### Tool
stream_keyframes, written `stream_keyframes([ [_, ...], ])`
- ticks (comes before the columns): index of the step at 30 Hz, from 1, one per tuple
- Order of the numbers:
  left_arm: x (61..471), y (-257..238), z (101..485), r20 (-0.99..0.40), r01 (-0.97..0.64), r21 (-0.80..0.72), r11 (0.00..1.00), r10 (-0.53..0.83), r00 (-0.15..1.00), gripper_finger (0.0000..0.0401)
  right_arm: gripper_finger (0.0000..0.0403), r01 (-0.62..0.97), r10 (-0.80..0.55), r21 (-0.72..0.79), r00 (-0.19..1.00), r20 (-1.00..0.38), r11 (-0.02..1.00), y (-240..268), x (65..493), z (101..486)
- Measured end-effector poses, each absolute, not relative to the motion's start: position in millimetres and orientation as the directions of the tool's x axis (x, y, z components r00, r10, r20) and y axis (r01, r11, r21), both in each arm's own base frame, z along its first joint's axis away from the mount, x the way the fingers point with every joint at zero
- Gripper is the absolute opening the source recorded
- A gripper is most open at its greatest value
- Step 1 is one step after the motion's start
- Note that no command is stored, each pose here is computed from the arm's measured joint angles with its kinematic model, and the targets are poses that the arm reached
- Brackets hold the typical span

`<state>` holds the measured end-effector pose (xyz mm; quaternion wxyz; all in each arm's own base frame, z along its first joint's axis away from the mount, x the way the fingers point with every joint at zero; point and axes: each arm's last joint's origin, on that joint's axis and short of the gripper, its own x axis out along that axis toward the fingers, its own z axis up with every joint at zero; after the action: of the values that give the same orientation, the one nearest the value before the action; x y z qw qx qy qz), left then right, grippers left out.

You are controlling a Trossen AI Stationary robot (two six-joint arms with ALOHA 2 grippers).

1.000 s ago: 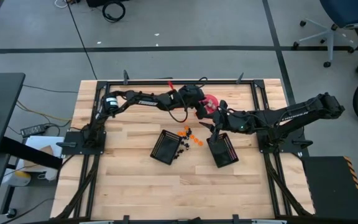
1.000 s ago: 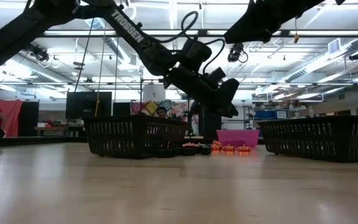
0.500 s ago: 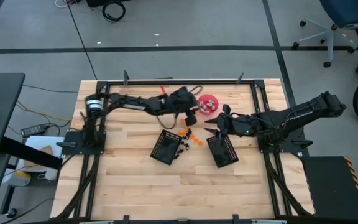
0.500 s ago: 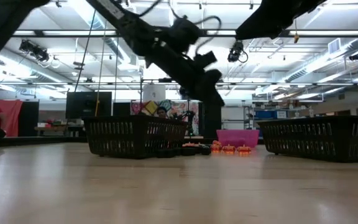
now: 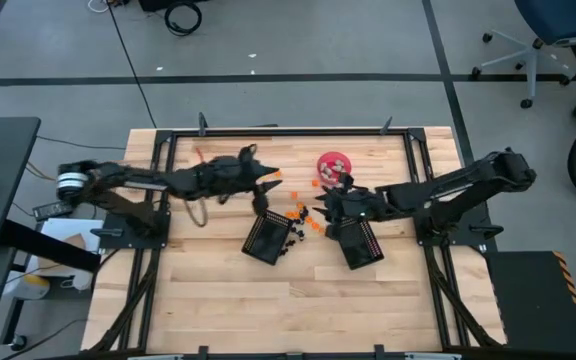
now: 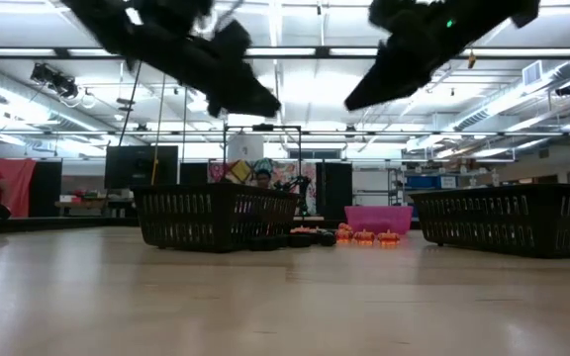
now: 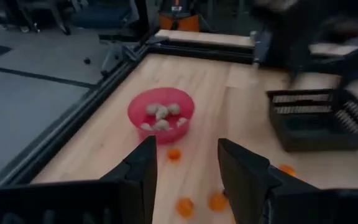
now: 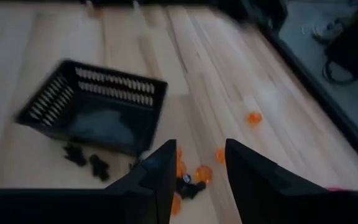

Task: Sort Halloween decoration
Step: Put the orange pumpkin toy into the left black bin

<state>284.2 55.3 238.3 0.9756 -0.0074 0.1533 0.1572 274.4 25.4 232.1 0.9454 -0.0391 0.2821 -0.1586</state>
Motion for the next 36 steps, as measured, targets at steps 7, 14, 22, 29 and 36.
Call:
stream_keyframes([
  [7, 249, 42, 237, -0.292, -0.295, -0.014, 0.955, 0.278, 0.915, 0.0142, 0.0141, 0.311, -0.323, -0.127, 0.735, -0.596, 0.942, 8, 309, 209],
  [14, 238, 46, 237, -0.277, -0.353, -0.026, 0.935, 0.333, 0.901, 0.0142, 0.0149, 0.354, -0.317, -0.090, 0.661, -0.680, 0.931, -36, 343, 190],
  [22, 223, 39, 227, -0.443, -0.343, -0.007, 0.939, 0.305, 0.843, 0.0142, 0.0186, 0.310, -0.234, -0.052, 0.585, -0.777, 0.949, -78, 368, 172],
  [29, 218, 42, 225, -0.491, -0.363, 0.011, 0.932, 0.321, 0.810, 0.0142, 0.0204, 0.261, -0.214, -0.083, 0.529, -0.821, 0.962, -90, 381, 154],
  [36, 218, 45, 224, -0.496, -0.373, 0.019, 0.928, 0.332, 0.802, 0.0142, 0.0200, 0.229, -0.202, -0.102, 0.472, -0.858, 0.968, -95, 381, 132],
])
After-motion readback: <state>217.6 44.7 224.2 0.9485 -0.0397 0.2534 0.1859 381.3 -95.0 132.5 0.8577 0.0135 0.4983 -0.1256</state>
